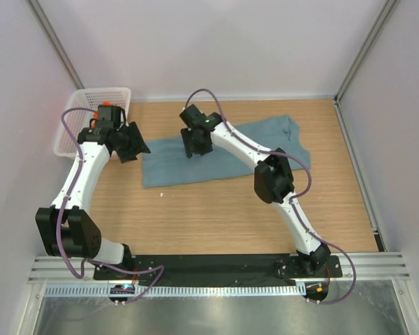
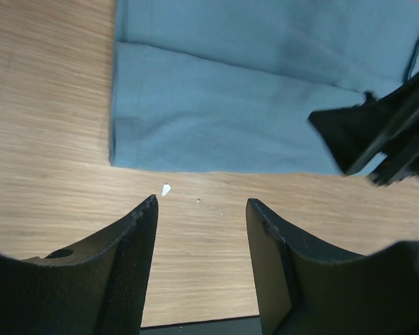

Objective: Fold and stack the t-shirts
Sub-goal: Fold the tshirt

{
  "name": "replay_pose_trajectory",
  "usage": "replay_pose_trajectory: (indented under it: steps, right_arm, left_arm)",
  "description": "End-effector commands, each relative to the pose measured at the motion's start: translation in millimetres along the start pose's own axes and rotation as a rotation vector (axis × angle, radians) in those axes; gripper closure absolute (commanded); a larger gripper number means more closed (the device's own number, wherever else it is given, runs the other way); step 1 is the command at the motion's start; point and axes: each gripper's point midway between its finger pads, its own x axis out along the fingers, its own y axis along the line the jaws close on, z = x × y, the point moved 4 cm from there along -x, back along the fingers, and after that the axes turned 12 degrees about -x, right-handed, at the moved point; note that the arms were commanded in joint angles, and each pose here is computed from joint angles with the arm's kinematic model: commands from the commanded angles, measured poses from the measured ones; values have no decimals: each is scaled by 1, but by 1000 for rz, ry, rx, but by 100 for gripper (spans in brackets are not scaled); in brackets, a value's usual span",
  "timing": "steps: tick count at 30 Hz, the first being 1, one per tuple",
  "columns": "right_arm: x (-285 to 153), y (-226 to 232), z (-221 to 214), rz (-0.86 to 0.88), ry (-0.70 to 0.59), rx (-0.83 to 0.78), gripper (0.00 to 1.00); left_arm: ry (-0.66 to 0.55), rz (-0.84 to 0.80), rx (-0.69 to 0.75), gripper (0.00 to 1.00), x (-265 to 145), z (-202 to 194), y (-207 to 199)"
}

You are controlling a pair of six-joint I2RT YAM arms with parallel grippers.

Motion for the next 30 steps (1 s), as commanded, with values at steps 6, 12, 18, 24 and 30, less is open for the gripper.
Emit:
replay_pose_trajectory:
  steps: [6, 12, 18, 24, 30]
  right_arm:
    - [5, 54, -13, 80, 23, -117, 44]
    - [23, 70, -34, 39, 67, -181, 44]
    - [31, 55, -62, -78, 108, -280, 45]
    - [25, 36, -114, -105, 211, -297, 46]
    - [-12, 28, -171, -22, 287, -229, 47]
  left_arm:
    - [-73, 26, -22, 45, -21, 7, 8]
    - [-13, -10, -101, 45, -11, -4, 17]
    - [-34, -9, -126, 44, -14, 2, 24]
    - [-24, -26, -131, 44, -13, -1, 23]
    - [-16, -32, -132, 44, -10, -4, 24]
